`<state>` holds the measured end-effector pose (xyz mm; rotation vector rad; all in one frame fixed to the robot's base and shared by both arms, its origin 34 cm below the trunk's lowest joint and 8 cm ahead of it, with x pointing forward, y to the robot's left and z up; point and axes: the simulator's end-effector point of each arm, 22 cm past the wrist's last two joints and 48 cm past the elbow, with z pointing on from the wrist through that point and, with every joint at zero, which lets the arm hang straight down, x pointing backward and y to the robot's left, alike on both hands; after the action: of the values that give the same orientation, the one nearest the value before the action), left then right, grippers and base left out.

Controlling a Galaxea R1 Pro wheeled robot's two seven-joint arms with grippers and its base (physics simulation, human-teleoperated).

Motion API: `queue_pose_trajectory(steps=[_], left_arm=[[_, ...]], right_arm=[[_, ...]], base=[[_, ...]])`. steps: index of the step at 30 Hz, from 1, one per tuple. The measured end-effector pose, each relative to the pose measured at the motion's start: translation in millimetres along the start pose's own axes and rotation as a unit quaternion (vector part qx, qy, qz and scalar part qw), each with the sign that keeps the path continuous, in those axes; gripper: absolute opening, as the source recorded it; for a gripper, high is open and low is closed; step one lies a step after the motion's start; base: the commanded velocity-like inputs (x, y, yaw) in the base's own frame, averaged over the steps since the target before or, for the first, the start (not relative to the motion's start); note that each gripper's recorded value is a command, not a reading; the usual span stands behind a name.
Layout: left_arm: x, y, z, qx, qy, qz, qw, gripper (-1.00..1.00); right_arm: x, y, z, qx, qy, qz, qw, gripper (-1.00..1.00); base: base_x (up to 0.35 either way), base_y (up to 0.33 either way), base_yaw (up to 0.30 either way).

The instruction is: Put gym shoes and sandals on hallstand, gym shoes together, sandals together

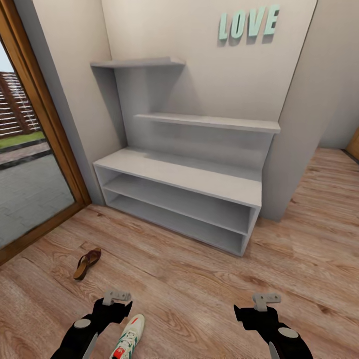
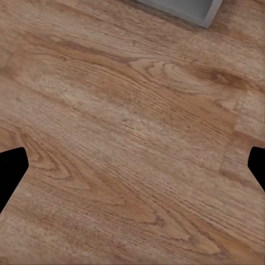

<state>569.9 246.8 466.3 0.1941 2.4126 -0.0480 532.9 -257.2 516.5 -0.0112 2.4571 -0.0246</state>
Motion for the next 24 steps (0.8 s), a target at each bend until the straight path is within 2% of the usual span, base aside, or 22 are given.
queue_pose_trajectory(steps=[4,12,14,24], left_arm=[[10.3,-0.8,8.8,0.001,-0.008,0.000,1.0000,1.00],[78.5,-4.5,30.6,0.004,0.042,0.000,0.9991,1.00],[87.7,-5.2,34.3,0.005,0.047,0.000,0.9989,1.00],[113.2,-7.9,52.8,0.007,0.031,0.001,0.9995,1.00]], right_arm=[[8.9,-0.1,7.0,0.000,0.003,0.000,1.0000,1.00],[27.1,-0.3,20.8,0.001,0.009,0.000,1.0000,1.00],[31.7,-0.4,24.3,0.002,0.011,0.000,0.9999,1.00],[54.9,0.1,41.6,0.002,0.019,0.000,0.9998,1.00]], base=[[0.000,0.000,0.000],[0.000,0.000,0.000],[0.000,0.000,0.000],[0.000,0.000,0.000]])
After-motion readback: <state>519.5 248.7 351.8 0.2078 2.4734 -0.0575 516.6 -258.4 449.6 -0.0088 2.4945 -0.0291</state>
